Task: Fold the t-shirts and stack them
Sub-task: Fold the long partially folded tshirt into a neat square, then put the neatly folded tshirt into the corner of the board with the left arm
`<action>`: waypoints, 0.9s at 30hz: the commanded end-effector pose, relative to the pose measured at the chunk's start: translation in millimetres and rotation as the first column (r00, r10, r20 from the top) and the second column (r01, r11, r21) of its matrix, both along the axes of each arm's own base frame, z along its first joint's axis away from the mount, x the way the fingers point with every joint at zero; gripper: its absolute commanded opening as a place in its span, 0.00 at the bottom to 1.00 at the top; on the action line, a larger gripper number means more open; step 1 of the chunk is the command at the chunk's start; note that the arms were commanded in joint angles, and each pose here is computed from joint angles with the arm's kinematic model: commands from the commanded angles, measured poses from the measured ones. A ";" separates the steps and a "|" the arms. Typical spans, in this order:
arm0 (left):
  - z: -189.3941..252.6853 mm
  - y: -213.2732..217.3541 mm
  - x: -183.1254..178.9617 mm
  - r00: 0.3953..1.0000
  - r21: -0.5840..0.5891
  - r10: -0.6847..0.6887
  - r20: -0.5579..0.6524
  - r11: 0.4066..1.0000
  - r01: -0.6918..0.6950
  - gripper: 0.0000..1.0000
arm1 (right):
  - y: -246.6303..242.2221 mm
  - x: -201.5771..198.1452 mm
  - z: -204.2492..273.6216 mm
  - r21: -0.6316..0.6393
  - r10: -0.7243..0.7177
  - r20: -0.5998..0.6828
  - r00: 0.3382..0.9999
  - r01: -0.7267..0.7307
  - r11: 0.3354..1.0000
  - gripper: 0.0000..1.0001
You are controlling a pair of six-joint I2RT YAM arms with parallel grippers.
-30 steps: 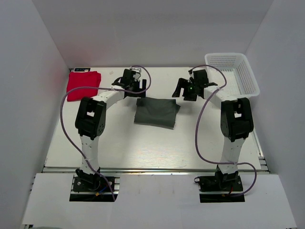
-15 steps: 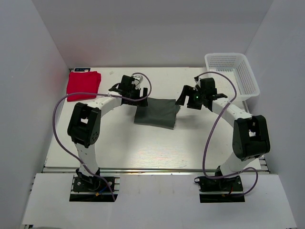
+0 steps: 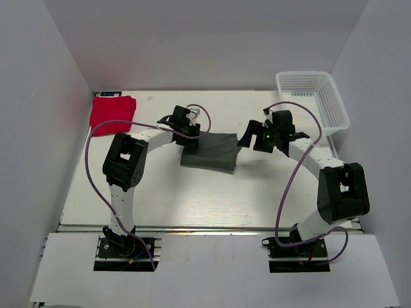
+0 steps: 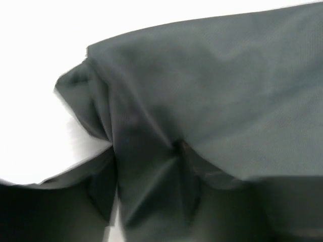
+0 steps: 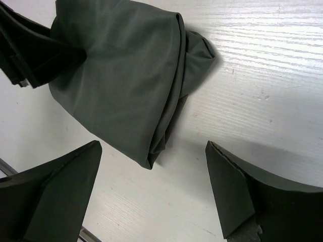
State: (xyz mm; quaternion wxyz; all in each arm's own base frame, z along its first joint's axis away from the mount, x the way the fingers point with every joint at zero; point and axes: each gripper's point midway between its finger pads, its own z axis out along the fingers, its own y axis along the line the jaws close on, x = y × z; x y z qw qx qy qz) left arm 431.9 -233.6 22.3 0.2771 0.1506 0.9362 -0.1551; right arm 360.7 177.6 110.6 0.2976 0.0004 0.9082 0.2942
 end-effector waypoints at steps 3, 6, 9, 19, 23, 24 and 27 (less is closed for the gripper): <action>-58.4 12.4 -52.0 0.984 0.187 -0.020 -0.175 0.981 0.053 0.48 | 3.5 8.5 12.6 0.020 0.016 0.060 0.998 -0.017 1.000 0.89; -62.9 19.7 -57.0 0.984 0.235 -0.003 -0.178 0.971 0.046 0.17 | 2.8 5.6 10.5 0.024 0.010 0.060 0.998 -0.011 1.000 0.91; -52.2 28.3 -44.3 0.989 0.294 0.047 -0.139 0.956 -0.005 0.00 | -1.1 3.9 11.9 0.021 -0.003 0.082 0.997 0.002 1.000 0.91; 109.9 94.4 24.5 0.929 0.453 0.081 0.360 0.856 -0.250 0.00 | -33.5 -35.3 11.2 -0.022 -0.114 0.207 0.972 0.121 0.992 0.91; 134.4 120.7 35.5 0.904 0.504 0.058 0.424 0.814 -0.289 0.00 | -41.5 -42.5 21.7 -0.024 -0.144 0.247 0.958 0.155 0.988 0.91; 135.6 130.5 37.2 0.903 0.520 0.064 0.426 0.799 -0.302 0.00 | -43.6 -44.3 26.8 -0.021 -0.149 0.262 0.954 0.160 0.987 0.91; 150.8 161.4 47.4 0.873 0.572 0.082 0.481 0.725 -0.384 0.00 | -52.4 -48.0 24.5 -0.054 -0.178 0.255 0.950 0.198 0.979 0.91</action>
